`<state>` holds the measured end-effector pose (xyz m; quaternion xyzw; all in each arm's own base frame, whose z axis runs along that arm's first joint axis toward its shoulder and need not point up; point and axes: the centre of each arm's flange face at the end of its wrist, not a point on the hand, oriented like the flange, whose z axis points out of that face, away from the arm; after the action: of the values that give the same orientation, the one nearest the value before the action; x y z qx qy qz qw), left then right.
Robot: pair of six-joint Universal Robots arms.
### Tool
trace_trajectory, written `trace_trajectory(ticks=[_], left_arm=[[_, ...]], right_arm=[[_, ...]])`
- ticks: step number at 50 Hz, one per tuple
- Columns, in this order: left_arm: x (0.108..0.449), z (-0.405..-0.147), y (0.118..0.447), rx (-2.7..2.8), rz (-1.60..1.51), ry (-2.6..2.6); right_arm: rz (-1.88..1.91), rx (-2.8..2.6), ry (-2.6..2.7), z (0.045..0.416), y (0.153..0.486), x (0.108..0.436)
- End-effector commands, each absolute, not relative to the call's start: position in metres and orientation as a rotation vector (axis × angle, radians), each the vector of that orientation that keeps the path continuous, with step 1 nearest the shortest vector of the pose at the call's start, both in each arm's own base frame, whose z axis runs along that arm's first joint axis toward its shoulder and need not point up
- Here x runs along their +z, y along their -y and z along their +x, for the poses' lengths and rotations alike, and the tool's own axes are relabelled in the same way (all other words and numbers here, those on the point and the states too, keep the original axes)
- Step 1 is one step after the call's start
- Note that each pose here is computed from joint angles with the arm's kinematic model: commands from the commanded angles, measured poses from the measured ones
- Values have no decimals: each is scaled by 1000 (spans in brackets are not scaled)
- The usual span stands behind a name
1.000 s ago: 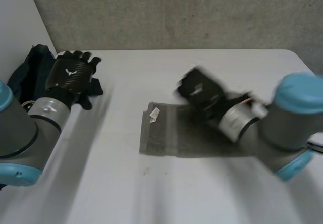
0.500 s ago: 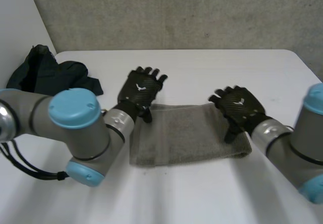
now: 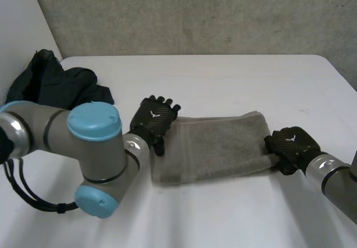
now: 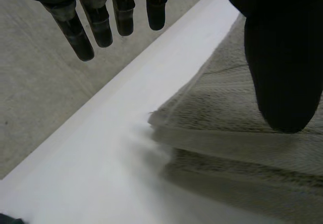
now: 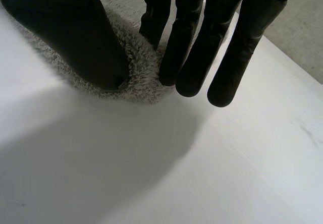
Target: Fold the laundry.
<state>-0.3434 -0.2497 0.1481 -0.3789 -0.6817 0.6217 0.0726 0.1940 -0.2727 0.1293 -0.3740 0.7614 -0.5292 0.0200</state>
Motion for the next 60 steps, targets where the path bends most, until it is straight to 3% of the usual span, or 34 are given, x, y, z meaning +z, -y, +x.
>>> trace_trajectory(ticks=[1, 4, 6, 9, 13, 18, 26, 32, 35, 39, 52, 60], left_arm=[[177, -315, 252, 1939, -1051, 2122], [186, -305, 256, 1981, -1004, 2146], [192, -298, 258, 2016, -968, 2166], [199, -291, 261, 2053, -924, 2187], [202, -287, 264, 2070, -886, 2199], [206, -288, 266, 2057, -788, 2177], [217, -298, 269, 2027, -644, 2101], [205, -335, 251, 1899, -744, 1996], [198, -348, 243, 1835, -811, 1954], [177, -357, 241, 1769, -858, 1964], [161, -381, 241, 1684, -934, 1921], [142, -368, 241, 1573, -968, 2125]], right_arm=[[-1253, -1817, -2321, 198, 290, 165], [-1295, -1920, -2193, 222, 284, 190], [-1357, -1987, -2004, 258, 267, 214], [-1435, -1976, -1830, 295, 243, 222], [-1546, -1850, -1698, 335, 211, 200], [-1639, -1708, -1614, 360, 183, 174], [-1487, -1670, -1727, 350, 192, 173], [-977, -1732, -2059, 294, 262, 190], [-861, -1705, -2102, 284, 274, 189], [-839, -1633, -2152, 284, 277, 180], [-829, -1566, -2209, 281, 278, 177], [-847, -1570, -2163, 288, 278, 183]])
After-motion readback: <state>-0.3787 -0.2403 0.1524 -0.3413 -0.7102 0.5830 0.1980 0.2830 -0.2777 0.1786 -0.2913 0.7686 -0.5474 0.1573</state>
